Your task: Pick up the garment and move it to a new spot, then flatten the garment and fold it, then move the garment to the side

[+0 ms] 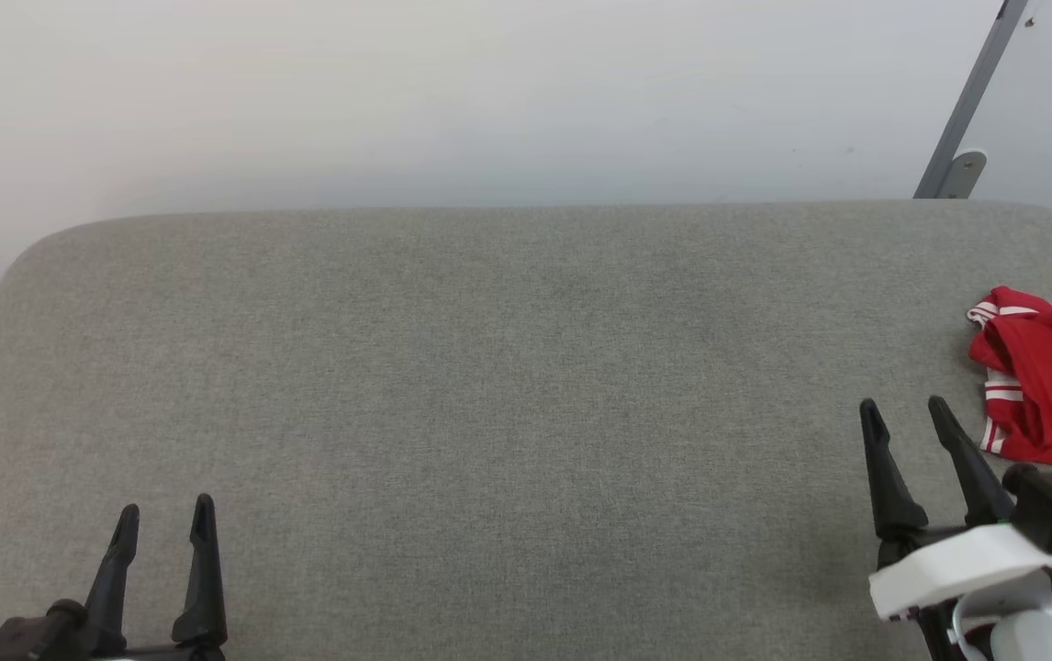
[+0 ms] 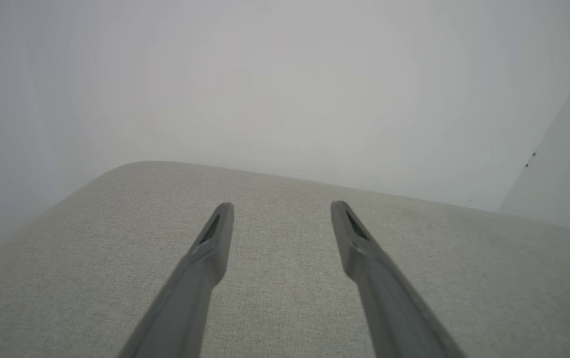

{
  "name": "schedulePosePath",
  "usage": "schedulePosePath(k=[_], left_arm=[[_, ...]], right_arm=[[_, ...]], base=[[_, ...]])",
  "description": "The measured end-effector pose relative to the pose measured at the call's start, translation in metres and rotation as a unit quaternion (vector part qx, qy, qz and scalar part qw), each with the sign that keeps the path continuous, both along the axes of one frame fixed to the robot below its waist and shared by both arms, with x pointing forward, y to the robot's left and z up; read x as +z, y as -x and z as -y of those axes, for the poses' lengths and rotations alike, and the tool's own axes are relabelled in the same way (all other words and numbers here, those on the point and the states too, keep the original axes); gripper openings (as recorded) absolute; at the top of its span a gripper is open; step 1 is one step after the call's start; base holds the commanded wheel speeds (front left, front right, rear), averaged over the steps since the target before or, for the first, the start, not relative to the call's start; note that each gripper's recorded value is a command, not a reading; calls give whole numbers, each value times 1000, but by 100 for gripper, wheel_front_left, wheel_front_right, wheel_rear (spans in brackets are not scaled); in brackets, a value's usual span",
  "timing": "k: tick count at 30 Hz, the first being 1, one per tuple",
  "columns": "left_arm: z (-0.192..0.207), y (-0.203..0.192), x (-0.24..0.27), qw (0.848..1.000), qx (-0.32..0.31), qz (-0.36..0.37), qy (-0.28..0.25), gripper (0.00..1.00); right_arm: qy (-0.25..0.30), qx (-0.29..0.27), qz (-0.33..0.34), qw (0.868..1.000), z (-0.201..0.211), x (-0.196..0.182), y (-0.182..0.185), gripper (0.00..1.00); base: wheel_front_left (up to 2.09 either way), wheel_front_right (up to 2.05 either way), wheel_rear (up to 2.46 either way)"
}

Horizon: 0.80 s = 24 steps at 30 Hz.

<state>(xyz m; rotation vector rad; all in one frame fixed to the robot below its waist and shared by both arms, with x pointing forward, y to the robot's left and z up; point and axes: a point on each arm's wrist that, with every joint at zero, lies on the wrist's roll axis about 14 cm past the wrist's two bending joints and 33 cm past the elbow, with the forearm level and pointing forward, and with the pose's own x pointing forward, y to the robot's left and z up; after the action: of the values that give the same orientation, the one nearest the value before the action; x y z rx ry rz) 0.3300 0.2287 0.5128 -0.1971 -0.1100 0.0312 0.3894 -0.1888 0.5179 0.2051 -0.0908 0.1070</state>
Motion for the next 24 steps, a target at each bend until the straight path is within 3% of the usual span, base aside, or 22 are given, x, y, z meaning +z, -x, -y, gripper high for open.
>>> schedulePosePath(k=[24], left_arm=[[13,2,6,1000,-13,10,-4,100]], right_arm=[[-23,-27,4,999,1,0,27,100]], base=[[0,0,0]])
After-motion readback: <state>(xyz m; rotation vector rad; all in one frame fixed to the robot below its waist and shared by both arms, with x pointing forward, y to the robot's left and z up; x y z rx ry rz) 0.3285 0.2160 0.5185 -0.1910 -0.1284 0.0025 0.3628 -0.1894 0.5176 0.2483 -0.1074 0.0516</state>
